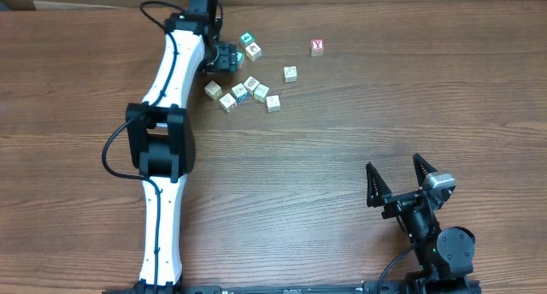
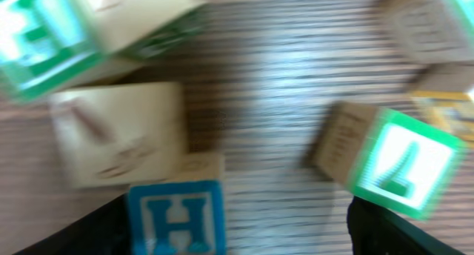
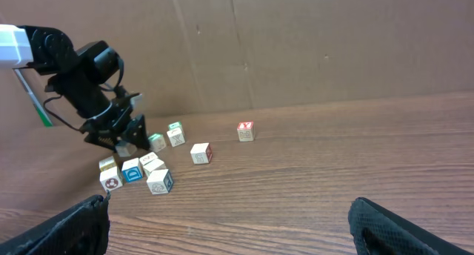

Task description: Form a horizontal line

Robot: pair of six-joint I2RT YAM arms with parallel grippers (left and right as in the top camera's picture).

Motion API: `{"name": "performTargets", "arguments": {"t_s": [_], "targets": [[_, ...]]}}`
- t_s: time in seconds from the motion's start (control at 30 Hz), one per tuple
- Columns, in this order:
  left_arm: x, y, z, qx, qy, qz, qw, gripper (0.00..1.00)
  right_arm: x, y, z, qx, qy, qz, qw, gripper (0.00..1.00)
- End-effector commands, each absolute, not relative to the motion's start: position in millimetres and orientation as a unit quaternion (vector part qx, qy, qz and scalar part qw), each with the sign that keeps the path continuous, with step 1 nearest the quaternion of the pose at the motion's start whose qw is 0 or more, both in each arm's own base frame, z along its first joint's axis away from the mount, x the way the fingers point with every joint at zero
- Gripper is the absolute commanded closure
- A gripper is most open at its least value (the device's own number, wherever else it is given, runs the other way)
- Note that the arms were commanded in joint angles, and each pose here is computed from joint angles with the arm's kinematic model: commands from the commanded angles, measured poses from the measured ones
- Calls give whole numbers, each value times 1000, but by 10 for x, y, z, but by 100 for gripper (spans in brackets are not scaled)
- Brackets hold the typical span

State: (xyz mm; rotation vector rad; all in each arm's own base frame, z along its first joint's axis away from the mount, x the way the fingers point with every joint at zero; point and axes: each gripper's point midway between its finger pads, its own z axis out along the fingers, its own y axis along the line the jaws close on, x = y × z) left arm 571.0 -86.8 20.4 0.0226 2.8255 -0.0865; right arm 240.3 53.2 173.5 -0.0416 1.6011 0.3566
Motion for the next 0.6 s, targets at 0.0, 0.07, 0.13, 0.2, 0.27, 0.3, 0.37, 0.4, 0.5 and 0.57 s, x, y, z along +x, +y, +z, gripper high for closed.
{"name": "performTargets", "arguments": {"t_s": [0.0,0.07,0.13,0.2,0.27,0.3,0.37,0.4,0.5,0.57], "targets": [[5706,-1170,196,63,983,-56,162,12,2411,512,1705,-14,714,156,682,0],[5713,-1246,203,83,981,-49,168,10,2411,512,1705,-14,714,156,682,0],[5725,-1218,202,83,981,-25,172,9,2411,512,1705,-14,714,156,682,0],[5737,-1142,204,74,982,9,176,9,2411,512,1705,-14,714,156,682,0],[5756,-1068,217,60,981,34,181,9,2411,512,1705,-14,714,156,682,0],[5762,-1072,227,61,981,36,183,9,2411,512,1705,-14,714,156,682,0],[5787,-1083,239,61,979,37,189,9,2411,512,1705,-14,714,156,682,0],[5796,-1087,244,61,979,36,191,9,2411,512,1705,-14,714,156,682,0],[5827,-1090,270,60,978,36,198,8,2411,512,1705,-14,714,156,682,0],[5867,-1100,287,59,976,34,206,6,2411,512,1705,-14,714,156,682,0]]}}
